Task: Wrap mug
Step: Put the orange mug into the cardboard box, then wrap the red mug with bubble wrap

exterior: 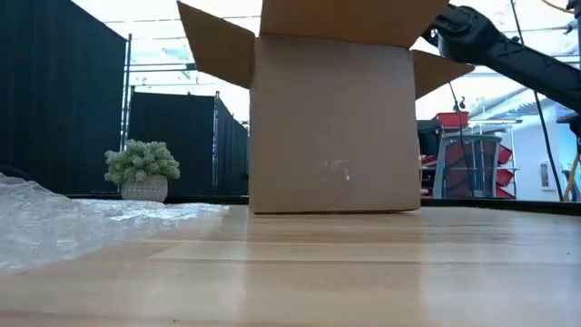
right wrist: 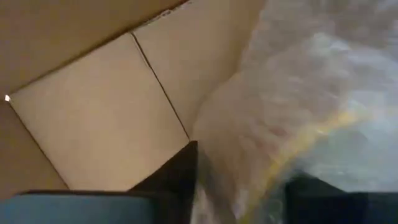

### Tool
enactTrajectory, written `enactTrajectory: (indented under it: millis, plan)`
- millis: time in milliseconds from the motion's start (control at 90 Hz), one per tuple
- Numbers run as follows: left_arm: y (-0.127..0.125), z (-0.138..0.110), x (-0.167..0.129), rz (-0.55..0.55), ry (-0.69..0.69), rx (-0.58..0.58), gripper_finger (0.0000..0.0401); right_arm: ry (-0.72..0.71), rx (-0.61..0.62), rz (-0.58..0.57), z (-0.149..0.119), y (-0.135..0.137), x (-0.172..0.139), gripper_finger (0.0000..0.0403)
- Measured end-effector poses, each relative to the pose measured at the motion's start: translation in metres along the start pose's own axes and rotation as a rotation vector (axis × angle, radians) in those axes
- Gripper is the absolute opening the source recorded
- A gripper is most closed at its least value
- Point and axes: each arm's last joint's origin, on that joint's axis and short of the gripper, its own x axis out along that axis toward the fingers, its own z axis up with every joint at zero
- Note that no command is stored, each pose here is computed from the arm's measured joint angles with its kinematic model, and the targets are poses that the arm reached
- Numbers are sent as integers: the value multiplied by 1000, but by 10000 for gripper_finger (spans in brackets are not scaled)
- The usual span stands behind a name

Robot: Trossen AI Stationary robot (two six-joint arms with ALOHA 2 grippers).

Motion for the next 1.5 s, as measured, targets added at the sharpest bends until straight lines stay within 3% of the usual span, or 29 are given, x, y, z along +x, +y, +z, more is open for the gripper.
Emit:
enactTrajectory:
  millis: [189,389,600,778,978,1133,1411,1500]
  plan:
    - [0,0,0,0,0,2,81,-79,-6,-18,-11,3,-56,199]
    - [1,-2,0,17,16,17,81,-258,37,-51,-38,8,-145,224]
    - [1,-4,1,22,31,19,81,-466,49,-53,-91,33,-240,226]
    - [0,-23,10,52,98,5,81,-510,37,15,-143,70,-289,226]
    - [-2,-55,25,82,192,-73,81,-516,38,155,-185,119,-315,226]
    - [-8,-82,34,97,236,-145,81,-453,7,265,-208,163,-313,226]
    - [-19,-129,37,100,344,-270,81,-253,20,256,-248,251,-275,226]
    - [-22,-146,37,80,413,-289,81,-212,34,207,-268,277,-258,226]
